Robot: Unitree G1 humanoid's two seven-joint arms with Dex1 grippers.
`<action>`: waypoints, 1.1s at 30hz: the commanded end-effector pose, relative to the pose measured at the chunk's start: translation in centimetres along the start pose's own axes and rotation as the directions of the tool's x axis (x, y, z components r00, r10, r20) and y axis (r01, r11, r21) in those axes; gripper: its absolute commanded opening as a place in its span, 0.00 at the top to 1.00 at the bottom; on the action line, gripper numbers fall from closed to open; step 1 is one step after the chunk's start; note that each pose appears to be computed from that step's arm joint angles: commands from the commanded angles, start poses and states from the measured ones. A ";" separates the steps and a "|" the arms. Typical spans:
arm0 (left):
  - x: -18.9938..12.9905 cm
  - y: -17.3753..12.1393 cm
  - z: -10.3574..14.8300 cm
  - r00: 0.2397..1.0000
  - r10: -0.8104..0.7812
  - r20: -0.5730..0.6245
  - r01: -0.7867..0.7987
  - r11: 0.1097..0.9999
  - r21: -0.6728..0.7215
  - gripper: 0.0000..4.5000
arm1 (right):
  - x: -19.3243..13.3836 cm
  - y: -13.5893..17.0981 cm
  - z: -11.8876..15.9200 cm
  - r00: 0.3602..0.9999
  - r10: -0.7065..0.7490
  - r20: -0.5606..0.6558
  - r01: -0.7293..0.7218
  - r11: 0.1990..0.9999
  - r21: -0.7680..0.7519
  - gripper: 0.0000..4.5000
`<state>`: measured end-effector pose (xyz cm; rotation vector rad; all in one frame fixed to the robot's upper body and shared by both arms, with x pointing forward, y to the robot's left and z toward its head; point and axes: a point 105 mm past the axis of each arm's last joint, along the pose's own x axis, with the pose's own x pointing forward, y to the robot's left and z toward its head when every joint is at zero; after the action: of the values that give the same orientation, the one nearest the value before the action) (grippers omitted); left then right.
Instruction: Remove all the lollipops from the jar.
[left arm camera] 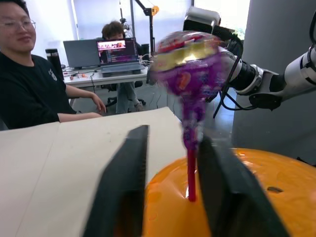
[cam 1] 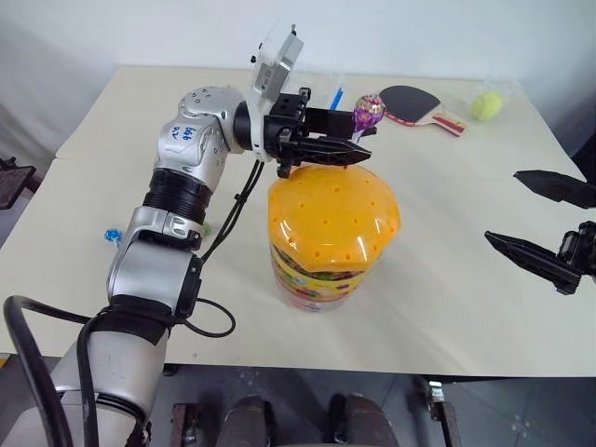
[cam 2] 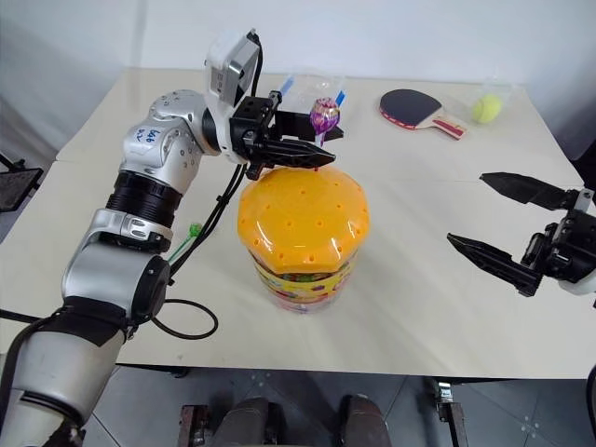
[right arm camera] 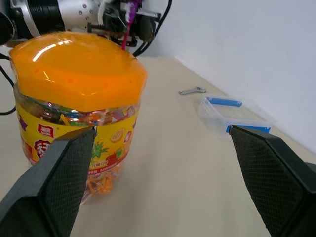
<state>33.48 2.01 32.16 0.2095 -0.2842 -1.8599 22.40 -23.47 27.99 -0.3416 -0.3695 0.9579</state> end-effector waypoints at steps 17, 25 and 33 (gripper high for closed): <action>-7.5 4.7 6.2 0.721 0.653 -0.233 -0.668 0.744 0.015 0.99 | 1.0 -0.2 0.3 0.992 0.102 0.079 -0.104 0.994 0.025 0.00; -18.9 1.1 -0.9 0.189 0.750 -0.634 -0.967 0.253 0.012 0.99 | 2.4 -1.3 -0.2 0.984 0.158 0.085 -0.162 0.986 0.042 0.00; -26.1 -5.4 -10.3 -0.140 0.504 -0.852 -0.984 -0.163 0.066 0.99 | 4.9 -1.4 -1.3 0.966 0.223 0.129 -0.234 0.969 0.079 0.00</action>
<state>39.50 25.94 20.64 0.0705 0.7240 -0.2102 26.76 -20.43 27.56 -0.2240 -0.3680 1.2143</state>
